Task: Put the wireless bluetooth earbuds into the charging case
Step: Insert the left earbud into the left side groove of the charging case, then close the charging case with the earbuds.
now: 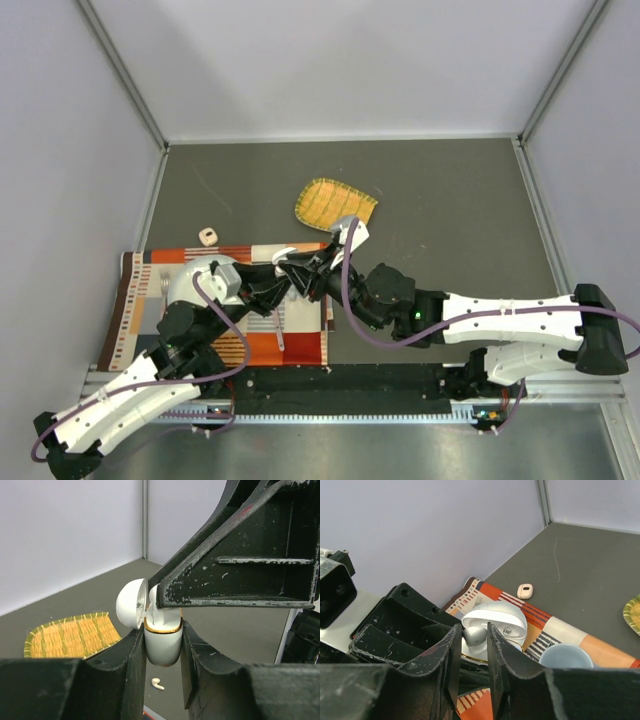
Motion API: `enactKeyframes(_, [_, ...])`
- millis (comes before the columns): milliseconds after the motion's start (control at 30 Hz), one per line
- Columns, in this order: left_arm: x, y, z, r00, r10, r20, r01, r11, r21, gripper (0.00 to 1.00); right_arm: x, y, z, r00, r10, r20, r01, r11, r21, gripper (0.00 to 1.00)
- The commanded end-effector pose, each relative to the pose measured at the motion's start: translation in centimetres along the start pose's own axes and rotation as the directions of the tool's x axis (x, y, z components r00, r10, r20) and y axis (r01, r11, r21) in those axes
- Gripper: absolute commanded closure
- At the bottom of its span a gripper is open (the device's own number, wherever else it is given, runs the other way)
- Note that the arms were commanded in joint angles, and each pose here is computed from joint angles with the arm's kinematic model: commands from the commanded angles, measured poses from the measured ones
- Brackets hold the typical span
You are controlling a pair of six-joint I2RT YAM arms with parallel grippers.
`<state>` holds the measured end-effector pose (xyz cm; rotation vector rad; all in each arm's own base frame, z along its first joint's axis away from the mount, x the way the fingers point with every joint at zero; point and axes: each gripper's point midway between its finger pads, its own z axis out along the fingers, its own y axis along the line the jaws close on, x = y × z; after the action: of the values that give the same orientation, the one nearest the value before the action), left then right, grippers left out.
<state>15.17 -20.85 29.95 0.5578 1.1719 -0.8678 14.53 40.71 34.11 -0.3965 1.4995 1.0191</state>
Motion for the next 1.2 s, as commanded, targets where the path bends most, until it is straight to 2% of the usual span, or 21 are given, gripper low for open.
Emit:
enactKeyframes(0, [-5.0, -0.5, 0.2, 0.988, 0.008, 0.155, -0.012, 1.000, 0.022, 1.00, -2.1, -0.5, 0.2, 0.999, -0.001, 0.047, -0.001, 0.999, 0.053, 0.72])
enactKeyframes(133, [-4.9, -0.5, 0.1, 0.987, 0.006, 0.158, -0.010, 1.000, 0.020, 1.00, -2.2, -0.5, 0.2, 0.999, 0.006, 0.050, -0.009, 0.998, 0.058, 0.66])
enactKeyframes(500, [-4.8, -0.5, 0.1, 0.988, 0.002, 0.155, -0.006, 1.000, 0.021, 1.00, -2.6, 0.0, 0.1, 0.998, 0.011, 0.061, -0.012, 1.000, 0.022, 0.66])
enactKeyframes(667, [-4.6, -0.4, 0.0, 0.989, 0.001, 0.148, -0.003, 1.000, 0.013, 1.00, -5.9, 1.4, -1.1, 0.984, 0.034, 0.177, -0.021, 0.997, -0.079, 0.65])
enactKeyframes(767, [-4.3, -0.1, -0.1, 0.990, 0.003, 0.140, -0.002, 1.000, -0.002, 1.00, -7.5, 1.3, -2.1, 0.973, 0.049, 0.226, -0.028, 0.995, -0.092, 0.61])
enactKeyframes(867, [-4.2, 0.0, -0.3, 0.991, 0.002, 0.133, -0.001, 1.000, -0.008, 1.00, -8.7, 0.6, -3.0, 0.964, 0.082, 0.254, -0.065, 0.995, -0.077, 0.57])
enactKeyframes(1000, [-4.1, 0.0, -0.6, 0.991, 0.001, 0.132, 0.000, 1.000, -0.010, 1.00, -9.0, -1.1, -3.8, 0.956, 0.182, 0.231, -0.189, 0.982, 0.007, 0.39])
enactKeyframes(1033, [-4.0, -0.1, -0.6, 0.992, 0.000, 0.127, 0.000, 1.000, -0.006, 1.00, -7.9, -2.3, -3.9, 0.969, 0.164, 0.185, -0.180, 0.981, 0.078, 0.36])
enactKeyframes(1100, [-4.1, -0.2, -0.7, 0.992, -0.003, 0.126, 0.003, 1.000, 0.001, 1.00, -8.7, -2.6, -4.2, 0.970, 0.184, 0.158, -0.202, 0.973, 0.107, 0.32])
enactKeyframes(1167, [-4.2, -0.6, -0.8, 0.992, -0.009, 0.123, 0.006, 1.000, 0.021, 1.00, -7.0, -3.9, -4.5, 0.987, 0.150, 0.056, -0.158, 0.972, 0.175, 0.29])
